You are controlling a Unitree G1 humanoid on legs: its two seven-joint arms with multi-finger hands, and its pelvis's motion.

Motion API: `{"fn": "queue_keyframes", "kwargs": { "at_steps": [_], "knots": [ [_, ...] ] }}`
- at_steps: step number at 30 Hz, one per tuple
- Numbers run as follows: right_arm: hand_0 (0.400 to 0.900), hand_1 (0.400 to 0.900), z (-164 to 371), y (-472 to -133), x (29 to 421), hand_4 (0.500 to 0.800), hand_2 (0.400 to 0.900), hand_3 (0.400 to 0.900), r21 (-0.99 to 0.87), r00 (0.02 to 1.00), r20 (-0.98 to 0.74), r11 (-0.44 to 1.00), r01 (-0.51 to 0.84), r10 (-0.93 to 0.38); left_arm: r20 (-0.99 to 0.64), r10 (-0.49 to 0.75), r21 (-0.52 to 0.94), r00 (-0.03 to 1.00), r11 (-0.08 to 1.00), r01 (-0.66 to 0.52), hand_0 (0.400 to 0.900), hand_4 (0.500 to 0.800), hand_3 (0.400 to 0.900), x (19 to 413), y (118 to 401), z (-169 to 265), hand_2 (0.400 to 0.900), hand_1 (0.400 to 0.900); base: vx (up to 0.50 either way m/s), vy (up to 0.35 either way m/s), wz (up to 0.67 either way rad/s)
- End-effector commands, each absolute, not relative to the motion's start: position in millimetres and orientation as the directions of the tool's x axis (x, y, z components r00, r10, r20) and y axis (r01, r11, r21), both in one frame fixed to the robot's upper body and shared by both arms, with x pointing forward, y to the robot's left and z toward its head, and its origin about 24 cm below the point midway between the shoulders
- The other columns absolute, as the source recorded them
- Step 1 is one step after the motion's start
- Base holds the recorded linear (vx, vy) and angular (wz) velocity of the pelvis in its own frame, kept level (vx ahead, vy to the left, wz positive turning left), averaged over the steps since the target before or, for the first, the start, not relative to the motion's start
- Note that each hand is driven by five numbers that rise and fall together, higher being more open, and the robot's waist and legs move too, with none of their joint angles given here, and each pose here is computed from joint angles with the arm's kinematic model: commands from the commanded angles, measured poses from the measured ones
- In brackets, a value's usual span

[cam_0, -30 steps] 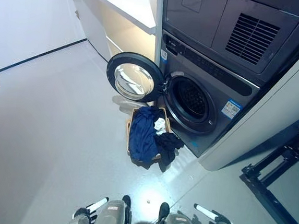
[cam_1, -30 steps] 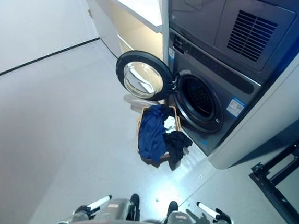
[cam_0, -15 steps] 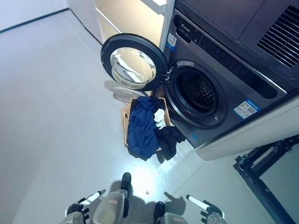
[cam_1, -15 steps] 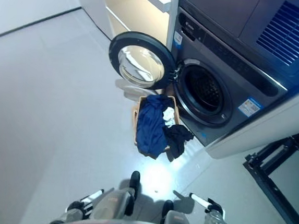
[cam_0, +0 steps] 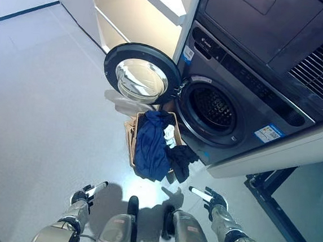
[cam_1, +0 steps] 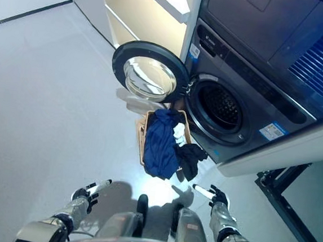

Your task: Put the clothes in the basket into the washing machine.

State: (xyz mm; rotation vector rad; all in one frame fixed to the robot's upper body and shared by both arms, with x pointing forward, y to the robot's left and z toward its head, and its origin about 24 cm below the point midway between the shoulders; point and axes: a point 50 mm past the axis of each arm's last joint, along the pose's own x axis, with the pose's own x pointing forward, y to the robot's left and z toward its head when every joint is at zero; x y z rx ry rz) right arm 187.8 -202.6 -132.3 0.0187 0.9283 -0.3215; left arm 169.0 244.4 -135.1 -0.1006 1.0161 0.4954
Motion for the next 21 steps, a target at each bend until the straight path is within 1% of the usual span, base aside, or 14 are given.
{"fn": "queue_keyframes", "kwargs": {
  "at_steps": [1, 2, 6, 7, 9, 10, 11, 12, 13, 14, 15, 17, 18, 21],
  "knots": [
    [0.9, 0.9, -115, -216, 210, 0.8, 0.9, 0.9, -0.142, 0.642, -0.705, 0.947, 0.289, -0.302, -0.826, 0.364, 0.168, 0.43, 0.888, -0.429, 0.9, 0.8, 0.9, 167, 248, -135, 0.9, 0.9, 0.253, -0.204, 0.42],
    [0.9, 0.9, -110, -214, 217, 0.8, 0.9, 0.9, -0.148, 0.668, -0.685, 0.954, 0.262, -0.29, -0.827, 0.367, 0.163, 0.425, 0.881, -0.444, 0.9, 0.8, 0.9, 165, 249, -136, 0.9, 0.9, 0.188, -0.178, 0.34],
    [0.9, 0.9, -103, -213, 226, 0.8, 0.9, 0.9, -0.184, 0.705, -0.653, 0.961, 0.206, -0.276, -0.837, 0.37, 0.161, 0.404, 0.871, -0.463, 0.9, 0.8, 0.9, 158, 249, -139, 0.9, 0.9, 0.196, -0.277, 0.43],
    [0.9, 0.9, -93, -216, 237, 0.8, 0.9, 0.9, -0.237, 0.74, -0.611, 0.957, 0.168, -0.281, -0.838, 0.374, 0.153, 0.398, 0.861, -0.486, 0.9, 0.8, 0.9, 156, 245, -140, 0.9, 0.9, 0.16, -0.319, 0.4],
    [0.9, 0.9, -84, -220, 249, 0.8, 0.9, 0.9, -0.317, 0.768, -0.567, 0.939, 0.13, -0.298, -0.838, 0.369, 0.13, 0.401, 0.85, -0.51, 0.9, 0.8, 0.9, 160, 239, -140, 0.9, 0.9, 0.142, -0.371, 0.66],
    [0.9, 0.9, -75, -222, 259, 0.8, 0.9, 0.9, -0.373, 0.793, -0.527, 0.922, 0.109, -0.307, -0.837, 0.363, 0.124, 0.41, 0.854, -0.505, 0.9, 0.8, 0.9, 164, 235, -139, 0.9, 0.9, 0.048, -0.268, 0.83],
    [0.9, 0.9, -66, -225, 267, 0.8, 0.9, 0.9, -0.401, 0.812, -0.489, 0.909, 0.116, -0.319, -0.829, 0.359, 0.112, 0.43, 0.858, -0.501, 0.9, 0.8, 0.9, 172, 229, -137, 0.9, 0.9, 0.015, -0.154, 0.63],
    [0.9, 0.9, -66, -225, 267, 0.8, 0.9, 0.9, -0.401, 0.812, -0.489, 0.909, 0.116, -0.319, -0.829, 0.358, 0.111, 0.43, 0.858, -0.501, 0.9, 0.8, 0.9, 172, 229, -137, 0.9, 0.9, 0.014, -0.189, 1.02],
    [0.9, 0.9, -48, -230, 284, 0.8, 0.9, 0.9, -0.467, 0.85, -0.412, 0.877, 0.112, -0.328, -0.814, 0.341, 0.096, 0.47, 0.878, -0.469, 0.9, 0.8, 0.9, 187, 219, -132, 0.9, 0.9, -0.003, -0.153, 0.82],
    [0.9, 0.9, -32, -230, 299, 0.8, 0.9, 0.9, -0.517, 0.878, -0.355, 0.85, 0.101, -0.32, -0.792, 0.339, 0.083, 0.508, 0.884, -0.46, 0.9, 0.8, 0.9, 197, 215, -127, 0.9, 0.9, -0.016, -0.181, 0.7],
    [0.9, 0.9, -18, -227, 312, 0.8, 0.9, 0.9, -0.556, 0.906, -0.309, 0.828, 0.074, -0.289, -0.782, 0.331, 0.075, 0.529, 0.891, -0.447, 0.9, 0.8, 0.9, 203, 214, -124, 0.9, 0.9, -0.013, -0.077, -0.07],
    [0.9, 0.9, 6, -227, 332, 0.8, 0.9, 0.9, -0.635, 0.936, -0.228, 0.77, 0.067, -0.269, -0.763, 0.331, 0.07, 0.555, 0.896, -0.438, 0.9, 0.8, 0.9, 212, 215, -119, 0.9, 0.9, 0.017, -0.065, -0.16],
    [0.9, 0.9, 6, -226, 332, 0.8, 0.9, 0.9, -0.635, 0.936, -0.228, 0.769, 0.067, -0.269, -0.763, 0.331, 0.07, 0.555, 0.896, -0.438, 0.9, 0.8, 0.9, 212, 215, -119, 0.9, 0.9, 0.001, -0.059, -0.07],
    [0.9, 0.9, 42, -225, 358, 0.8, 0.9, 0.9, -0.71, 0.959, -0.107, 0.695, 0.112, -0.264, -0.717, 0.324, 0.037, 0.617, 0.902, -0.431, 0.9, 0.8, 0.9, 236, 212, -104, 0.9, 0.9, 0.019, -0.063, -0.06]
  ]
}}
